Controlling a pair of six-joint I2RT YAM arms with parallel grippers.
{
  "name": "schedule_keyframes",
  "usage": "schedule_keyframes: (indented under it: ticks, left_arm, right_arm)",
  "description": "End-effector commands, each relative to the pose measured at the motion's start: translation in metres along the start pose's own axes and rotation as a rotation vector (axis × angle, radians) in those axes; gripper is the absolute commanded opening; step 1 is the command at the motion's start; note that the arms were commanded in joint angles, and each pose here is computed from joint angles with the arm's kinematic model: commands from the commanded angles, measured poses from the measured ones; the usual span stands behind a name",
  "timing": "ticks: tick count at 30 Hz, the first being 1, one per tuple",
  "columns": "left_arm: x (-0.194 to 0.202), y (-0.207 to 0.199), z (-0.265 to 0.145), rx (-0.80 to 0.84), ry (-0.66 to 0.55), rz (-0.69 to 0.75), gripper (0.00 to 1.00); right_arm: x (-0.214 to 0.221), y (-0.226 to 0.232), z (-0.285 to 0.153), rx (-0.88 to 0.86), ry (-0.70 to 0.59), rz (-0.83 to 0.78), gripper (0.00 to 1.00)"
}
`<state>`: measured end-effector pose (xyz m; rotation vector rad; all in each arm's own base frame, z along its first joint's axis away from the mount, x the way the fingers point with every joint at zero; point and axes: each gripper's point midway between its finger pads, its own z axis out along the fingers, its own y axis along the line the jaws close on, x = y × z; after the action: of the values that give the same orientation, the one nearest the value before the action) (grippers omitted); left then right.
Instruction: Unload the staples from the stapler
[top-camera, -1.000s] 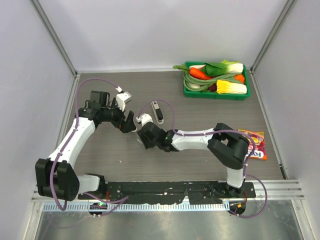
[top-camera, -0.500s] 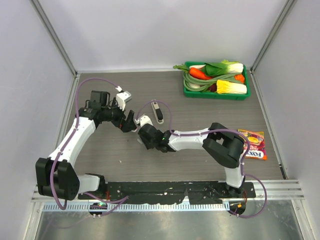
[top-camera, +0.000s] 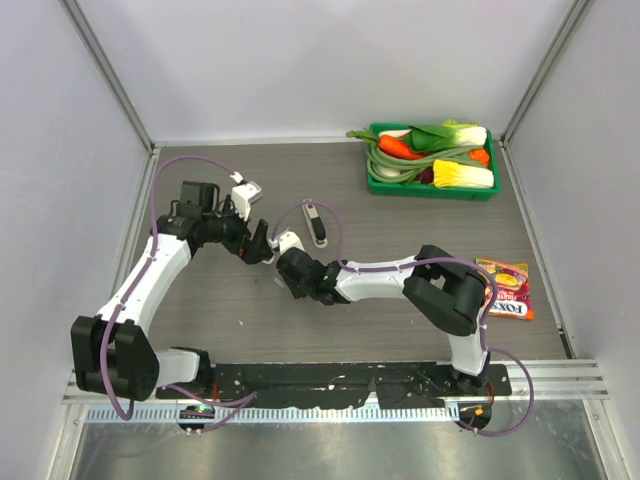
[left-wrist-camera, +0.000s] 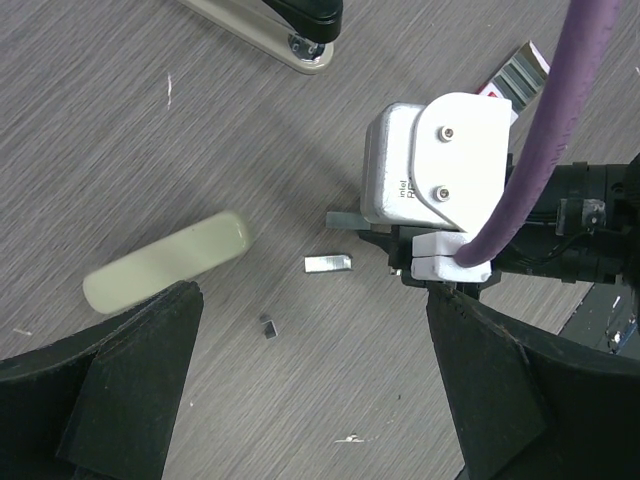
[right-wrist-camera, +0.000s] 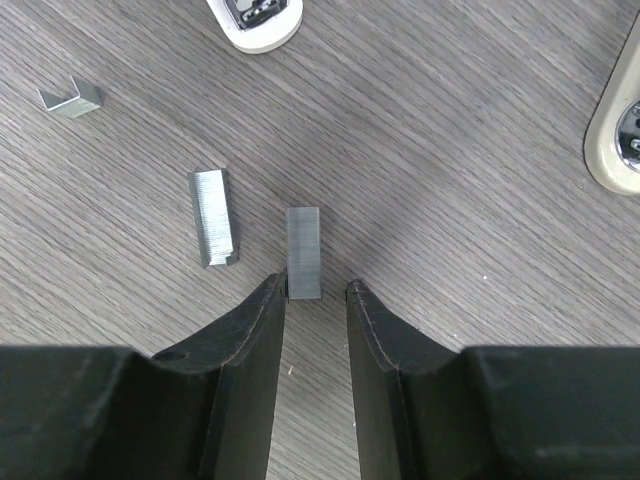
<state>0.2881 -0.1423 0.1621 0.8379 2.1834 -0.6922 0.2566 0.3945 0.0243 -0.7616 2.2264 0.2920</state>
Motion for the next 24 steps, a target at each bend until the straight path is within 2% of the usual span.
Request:
schedule_keyframes:
  ticks: [1, 6, 16, 19, 24]
  left_arm:
    - [-0.025, 0.006, -0.011, -0.046, -0.076, 0.029, 1.0]
    - [-0.022, 0.014, -0.013, -0.059, -0.073, 0.006, 1.0]
    - [-0.023, 0.03, -0.017, -0.112, -0.09, 0.001, 1.0]
    - [-0.032, 0.033, -0.018, -0.126, -0.117, 0.02, 0.96]
    - [-0.06, 0.029, -0.033, -0.138, -0.195, 0.131, 0.85]
  right_arm:
    - [-0.016, 0.007, 0.004, -0.006, -0.045, 0.016, 0.36]
    - [-0.012, 0.008, 0.009, -0.006, -0.035, 0.009, 0.36]
    - [-0.016, 0.007, -0.003, -0.013, -0.036, 0.034, 0.07]
    - [-0.027, 0.008, -0.017, -0.049, -0.043, 0.061, 0.05]
    - [-0.07, -0.003, -0.047, -0.213, -0.075, 0.254, 0.05]
